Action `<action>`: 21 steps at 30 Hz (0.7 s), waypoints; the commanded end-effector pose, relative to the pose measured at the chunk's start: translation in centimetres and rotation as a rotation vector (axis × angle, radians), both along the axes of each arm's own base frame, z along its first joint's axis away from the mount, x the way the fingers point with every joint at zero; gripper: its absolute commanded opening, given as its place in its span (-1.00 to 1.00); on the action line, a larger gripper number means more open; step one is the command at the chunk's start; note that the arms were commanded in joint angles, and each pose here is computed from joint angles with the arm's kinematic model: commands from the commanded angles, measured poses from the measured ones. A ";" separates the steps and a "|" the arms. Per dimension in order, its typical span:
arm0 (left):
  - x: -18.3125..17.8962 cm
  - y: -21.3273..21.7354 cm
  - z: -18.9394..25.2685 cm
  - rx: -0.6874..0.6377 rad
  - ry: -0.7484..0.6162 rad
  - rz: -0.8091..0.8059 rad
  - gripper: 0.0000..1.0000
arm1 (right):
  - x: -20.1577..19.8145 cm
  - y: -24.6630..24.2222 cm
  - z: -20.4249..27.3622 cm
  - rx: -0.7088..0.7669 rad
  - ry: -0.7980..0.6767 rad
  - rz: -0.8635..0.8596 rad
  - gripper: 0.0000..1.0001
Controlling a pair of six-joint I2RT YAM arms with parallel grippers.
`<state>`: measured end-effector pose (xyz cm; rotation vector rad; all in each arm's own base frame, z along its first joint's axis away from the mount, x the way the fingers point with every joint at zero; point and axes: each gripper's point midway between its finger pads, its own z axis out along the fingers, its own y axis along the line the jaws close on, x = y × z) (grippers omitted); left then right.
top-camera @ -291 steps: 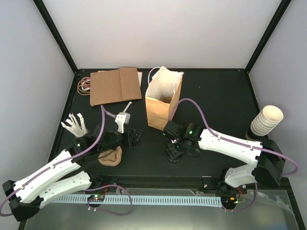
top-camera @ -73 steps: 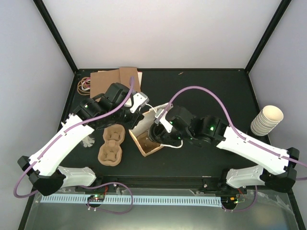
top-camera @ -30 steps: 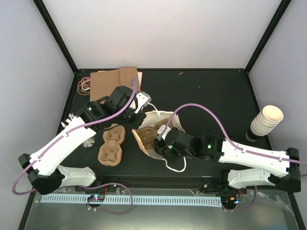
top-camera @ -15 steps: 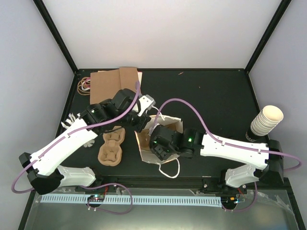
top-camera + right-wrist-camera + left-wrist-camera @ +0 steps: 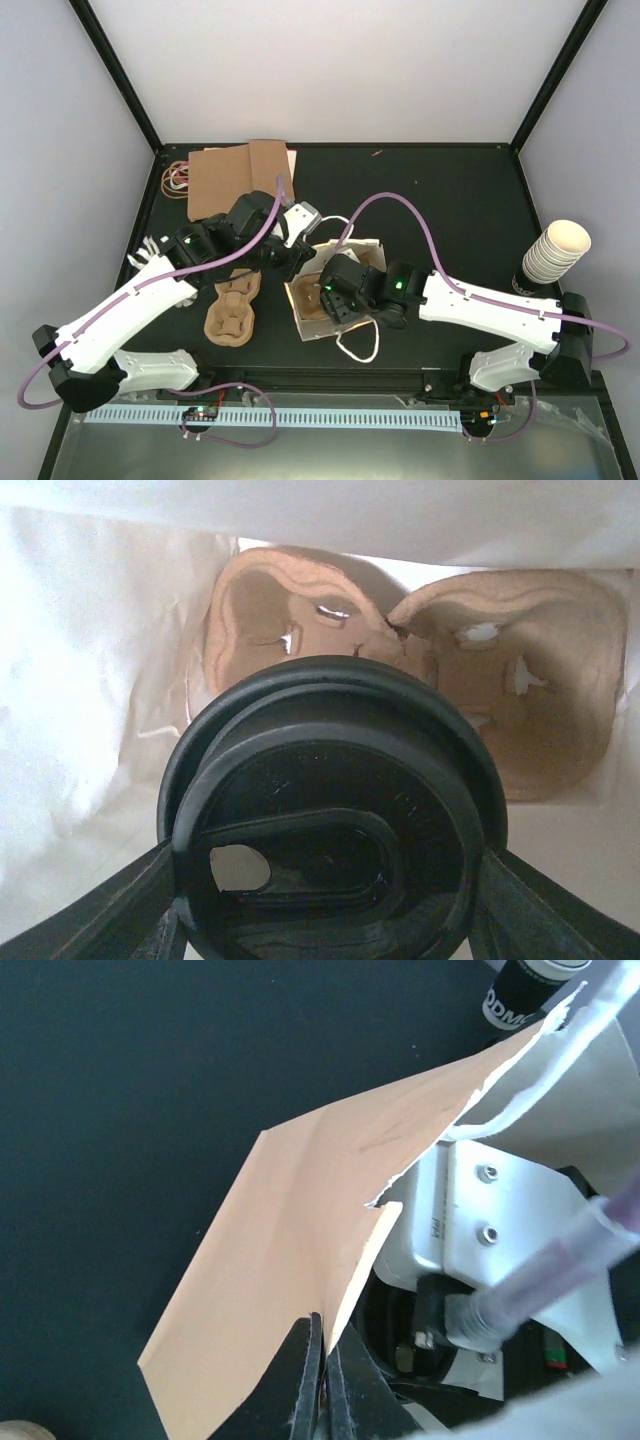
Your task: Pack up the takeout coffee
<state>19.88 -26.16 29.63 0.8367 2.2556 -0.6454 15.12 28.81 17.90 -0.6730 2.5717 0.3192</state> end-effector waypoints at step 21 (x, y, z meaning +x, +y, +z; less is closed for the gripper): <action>-0.9 -1.2 2.3 -0.128 -0.026 -0.052 -0.96 | 1.1 -1.9 -6.3 -0.141 -0.064 0.022 0.05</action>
